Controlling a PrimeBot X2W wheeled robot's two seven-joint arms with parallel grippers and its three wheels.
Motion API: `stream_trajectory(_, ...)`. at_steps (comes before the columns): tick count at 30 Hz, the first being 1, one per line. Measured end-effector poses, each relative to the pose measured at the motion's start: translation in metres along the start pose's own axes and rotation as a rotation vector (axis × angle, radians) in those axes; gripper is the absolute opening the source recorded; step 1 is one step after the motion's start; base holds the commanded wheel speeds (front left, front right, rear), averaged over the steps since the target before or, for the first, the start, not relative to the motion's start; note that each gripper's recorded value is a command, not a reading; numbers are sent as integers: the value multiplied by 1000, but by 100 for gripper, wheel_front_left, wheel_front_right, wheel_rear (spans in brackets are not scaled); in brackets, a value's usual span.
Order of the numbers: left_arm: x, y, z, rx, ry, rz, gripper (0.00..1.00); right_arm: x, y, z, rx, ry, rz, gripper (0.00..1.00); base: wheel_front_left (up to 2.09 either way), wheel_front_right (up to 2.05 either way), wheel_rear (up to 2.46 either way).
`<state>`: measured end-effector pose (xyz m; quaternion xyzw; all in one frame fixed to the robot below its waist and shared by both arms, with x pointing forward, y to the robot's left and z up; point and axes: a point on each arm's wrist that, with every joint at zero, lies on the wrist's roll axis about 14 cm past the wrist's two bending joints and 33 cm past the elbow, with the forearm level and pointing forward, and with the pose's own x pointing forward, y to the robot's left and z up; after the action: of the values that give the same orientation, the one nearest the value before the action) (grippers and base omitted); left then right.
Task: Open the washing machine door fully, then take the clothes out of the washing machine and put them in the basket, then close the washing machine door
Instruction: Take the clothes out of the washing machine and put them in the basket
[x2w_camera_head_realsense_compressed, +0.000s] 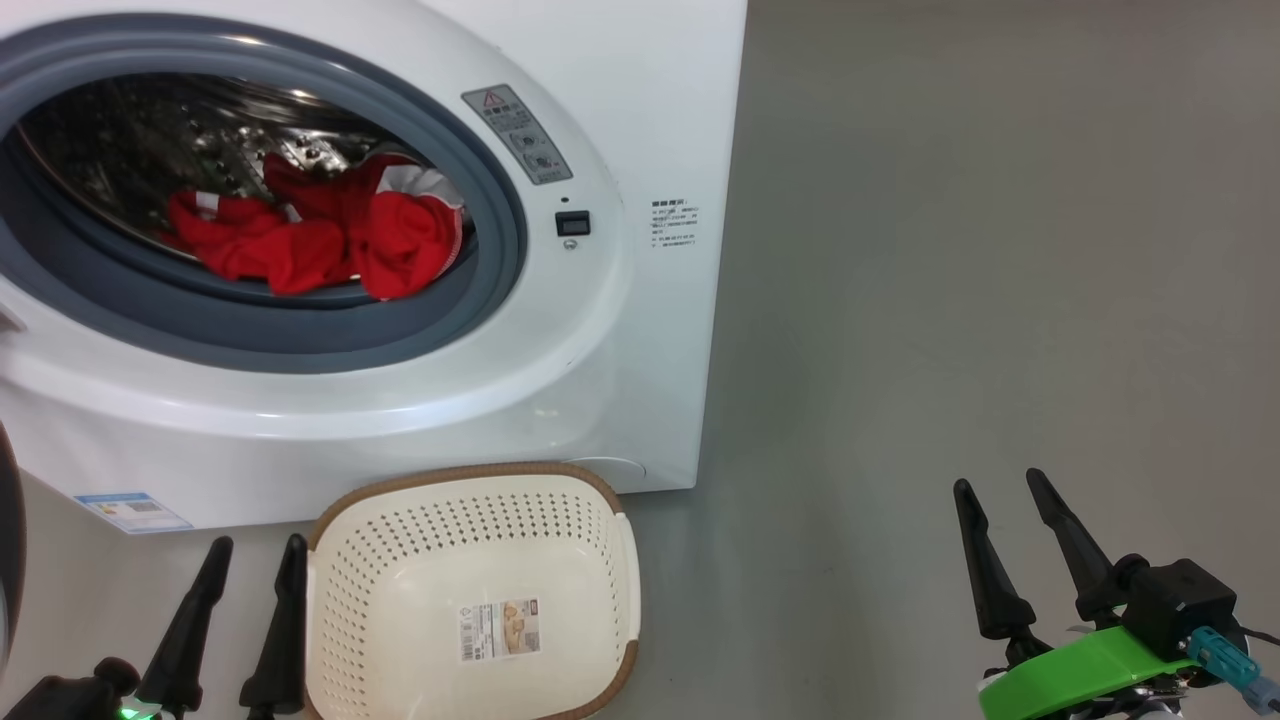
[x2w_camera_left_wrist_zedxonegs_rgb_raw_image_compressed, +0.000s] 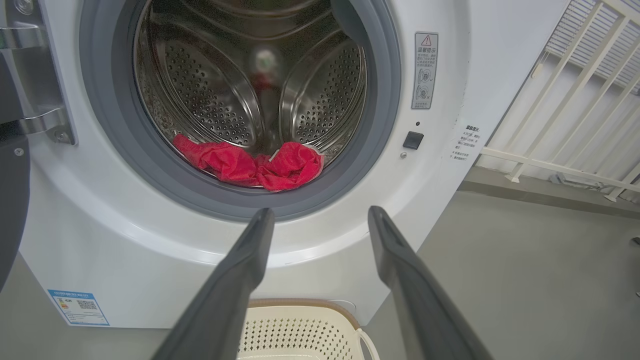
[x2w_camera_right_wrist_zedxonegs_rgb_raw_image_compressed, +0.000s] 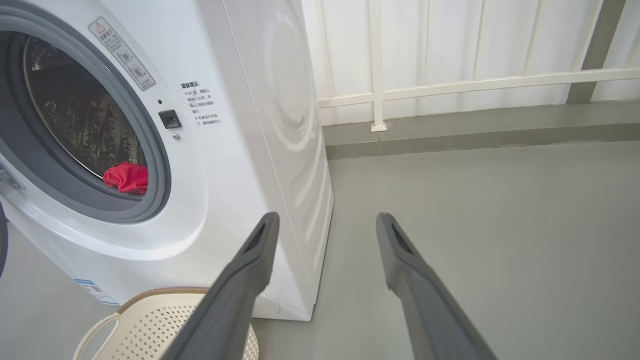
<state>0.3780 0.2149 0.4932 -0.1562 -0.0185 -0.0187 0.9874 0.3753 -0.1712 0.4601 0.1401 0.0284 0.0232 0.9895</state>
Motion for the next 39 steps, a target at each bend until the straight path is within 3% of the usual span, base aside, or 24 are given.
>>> stream_trajectory(14, 16, 8, -16, 7, 41, 20, 100, 7, -2, -12, 4, 33, -7, 100, 0, 0, 0)
stream_trajectory(23, 92, 9, -15, 80, 41, -18, 100, 28, -1, -24, -4, 60, 3, 100, 0, 0, 0)
stream_trajectory(39, 212, 31, -60, 205, 228, -8, 100, 51, -13, -52, 22, 119, -25, 100, 0, 0, 0)
